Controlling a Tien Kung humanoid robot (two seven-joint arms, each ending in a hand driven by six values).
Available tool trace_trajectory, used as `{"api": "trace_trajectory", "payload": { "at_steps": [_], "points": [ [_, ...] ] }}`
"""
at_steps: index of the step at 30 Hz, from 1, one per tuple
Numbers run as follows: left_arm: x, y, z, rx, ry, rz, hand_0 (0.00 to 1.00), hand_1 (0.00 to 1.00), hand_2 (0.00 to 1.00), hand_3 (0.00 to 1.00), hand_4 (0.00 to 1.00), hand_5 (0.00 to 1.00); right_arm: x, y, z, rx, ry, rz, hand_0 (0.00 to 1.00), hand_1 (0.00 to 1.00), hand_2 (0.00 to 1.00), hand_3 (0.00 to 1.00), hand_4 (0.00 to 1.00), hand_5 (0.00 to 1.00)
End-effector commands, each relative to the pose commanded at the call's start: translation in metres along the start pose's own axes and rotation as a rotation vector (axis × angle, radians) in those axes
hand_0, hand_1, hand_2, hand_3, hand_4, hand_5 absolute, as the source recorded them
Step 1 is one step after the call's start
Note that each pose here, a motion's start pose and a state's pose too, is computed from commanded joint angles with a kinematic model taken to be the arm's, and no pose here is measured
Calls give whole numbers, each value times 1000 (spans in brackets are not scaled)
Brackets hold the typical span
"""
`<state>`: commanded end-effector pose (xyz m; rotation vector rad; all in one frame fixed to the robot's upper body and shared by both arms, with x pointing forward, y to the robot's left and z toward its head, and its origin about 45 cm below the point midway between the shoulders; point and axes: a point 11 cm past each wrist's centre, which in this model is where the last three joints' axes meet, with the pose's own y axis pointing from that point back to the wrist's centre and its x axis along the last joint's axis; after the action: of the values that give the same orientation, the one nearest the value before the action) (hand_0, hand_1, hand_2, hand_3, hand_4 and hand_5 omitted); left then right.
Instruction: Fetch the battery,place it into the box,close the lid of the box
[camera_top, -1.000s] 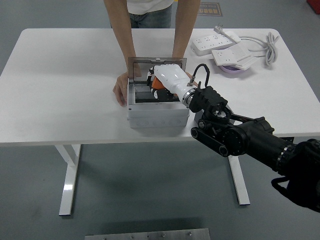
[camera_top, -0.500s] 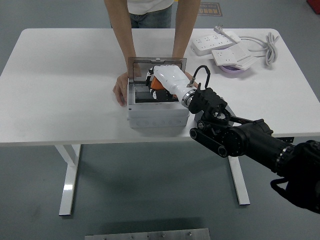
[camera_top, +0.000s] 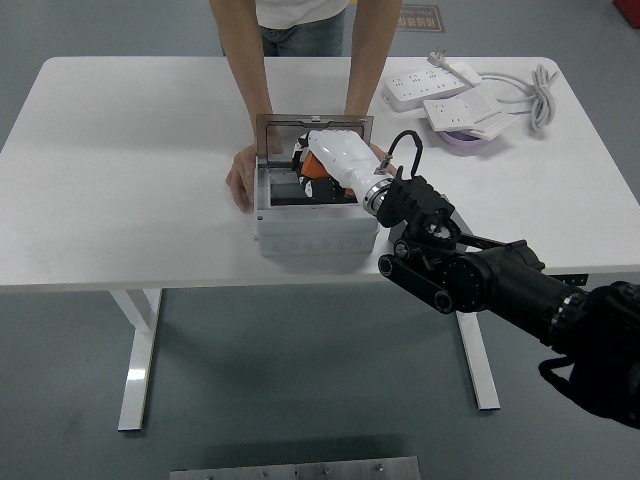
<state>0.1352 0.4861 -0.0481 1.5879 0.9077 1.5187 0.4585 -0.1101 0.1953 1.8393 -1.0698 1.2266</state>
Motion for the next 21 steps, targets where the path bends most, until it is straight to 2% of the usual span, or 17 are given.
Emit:
{"api": "trace_trajectory", "payload": {
  "at_steps": [7, 8, 13, 14, 19, 20, 21],
  "points": [
    [1, 1, 2, -6, 2, 4, 689, 750, 603, 501, 337, 6, -1, 0, -1, 9, 3, -10, 72, 245, 286, 343, 92, 52],
    [1, 1, 2, -6, 2, 4, 689, 750, 603, 501, 338, 7, -1, 0, -1, 11, 3, -7, 231, 319, 381, 549, 276, 125],
    [0, 1, 2, -5, 1, 3, 689, 750, 603, 501, 338, 7, 1, 0, -1, 13, 0, 8, 231, 319, 381, 549, 276, 125],
    [0, 1, 2, -5, 1, 2, 688, 750, 603, 501, 337, 8, 2, 0, -1, 13, -1, 10, 275, 386, 454, 619, 286, 127],
    [-1, 1, 3, -5, 0, 1, 688, 750, 603, 501, 337, 8, 3, 0, -1, 15, -4, 19, 275, 386, 454, 619, 286, 127],
    [-1, 1, 3, -5, 0, 1, 688, 751, 603, 501, 337, 9, 3, 0, -1, 15, -4, 20, 298, 429, 487, 645, 337, 122],
    [-1, 1, 3, -5, 0, 1, 688, 751, 603, 501, 337, 9, 2, 0, -1, 15, -4, 20, 298, 429, 487, 645, 337, 122]
  ]
}}
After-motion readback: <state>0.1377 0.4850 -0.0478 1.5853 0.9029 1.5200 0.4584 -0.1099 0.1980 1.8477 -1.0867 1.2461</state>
